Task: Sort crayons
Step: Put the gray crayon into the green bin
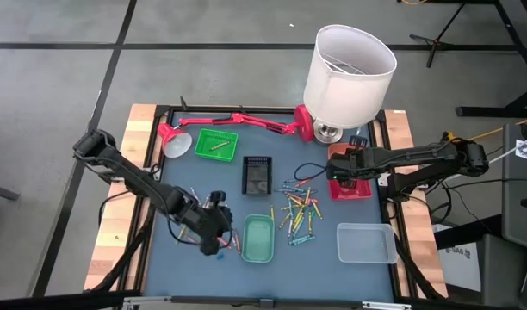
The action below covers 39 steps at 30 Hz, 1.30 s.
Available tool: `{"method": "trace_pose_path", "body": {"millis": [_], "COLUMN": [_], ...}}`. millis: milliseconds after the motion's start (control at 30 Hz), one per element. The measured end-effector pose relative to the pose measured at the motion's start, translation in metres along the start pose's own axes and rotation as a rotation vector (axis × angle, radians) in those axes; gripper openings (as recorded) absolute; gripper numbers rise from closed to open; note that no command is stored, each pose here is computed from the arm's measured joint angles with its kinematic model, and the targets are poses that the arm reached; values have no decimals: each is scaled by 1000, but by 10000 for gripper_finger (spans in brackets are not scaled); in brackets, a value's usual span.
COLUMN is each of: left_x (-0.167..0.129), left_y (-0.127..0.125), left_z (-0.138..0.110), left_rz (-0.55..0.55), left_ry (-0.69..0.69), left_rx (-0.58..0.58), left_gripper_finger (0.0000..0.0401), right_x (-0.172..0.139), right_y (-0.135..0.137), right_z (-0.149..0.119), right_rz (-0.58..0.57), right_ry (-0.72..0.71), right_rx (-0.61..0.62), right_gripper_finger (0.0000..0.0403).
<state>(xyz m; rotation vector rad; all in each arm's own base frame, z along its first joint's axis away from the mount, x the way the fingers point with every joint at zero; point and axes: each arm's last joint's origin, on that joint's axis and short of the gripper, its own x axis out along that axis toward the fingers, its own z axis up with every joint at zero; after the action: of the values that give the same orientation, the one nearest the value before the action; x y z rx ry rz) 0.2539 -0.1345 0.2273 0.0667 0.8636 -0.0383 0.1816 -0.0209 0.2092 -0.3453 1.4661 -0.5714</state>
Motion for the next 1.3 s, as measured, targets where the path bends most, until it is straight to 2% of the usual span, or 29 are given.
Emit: {"method": "trace_pose_path", "body": {"millis": [67, 267, 467, 700, 900, 1100, 1300], "left_x": [5, 25, 46, 71, 85, 95, 98], "left_y": [-1, -7, -4, 3, 10, 15, 17], "left_z": [-2, -9, -16, -25, -29, -33, -34], "left_rz": [-4, -126, -112, -150, -146, -221, -235], "left_ry": [18, 125, 192, 286, 330, 373, 388], "left_rx": [67, 177, 235, 292, 306, 295, 282], "left_gripper_finger": [102, 102, 102, 102, 102, 101, 80], "right_x": [0, 0, 0, 0, 0, 0, 0], "right_y": [0, 0, 0, 0, 1, 1, 1], "right_z": [0, 0, 1, 4, 5, 5, 5], "right_rz": [0, 0, 1, 5, 6, 6, 7], "right_ry": [0, -2, -10, -40, -47, -47, -46], "right_rx": [7, 9, 16, 37, 42, 41, 41], "right_gripper_finger": [106, 106, 106, 106, 106, 106, 106]}}
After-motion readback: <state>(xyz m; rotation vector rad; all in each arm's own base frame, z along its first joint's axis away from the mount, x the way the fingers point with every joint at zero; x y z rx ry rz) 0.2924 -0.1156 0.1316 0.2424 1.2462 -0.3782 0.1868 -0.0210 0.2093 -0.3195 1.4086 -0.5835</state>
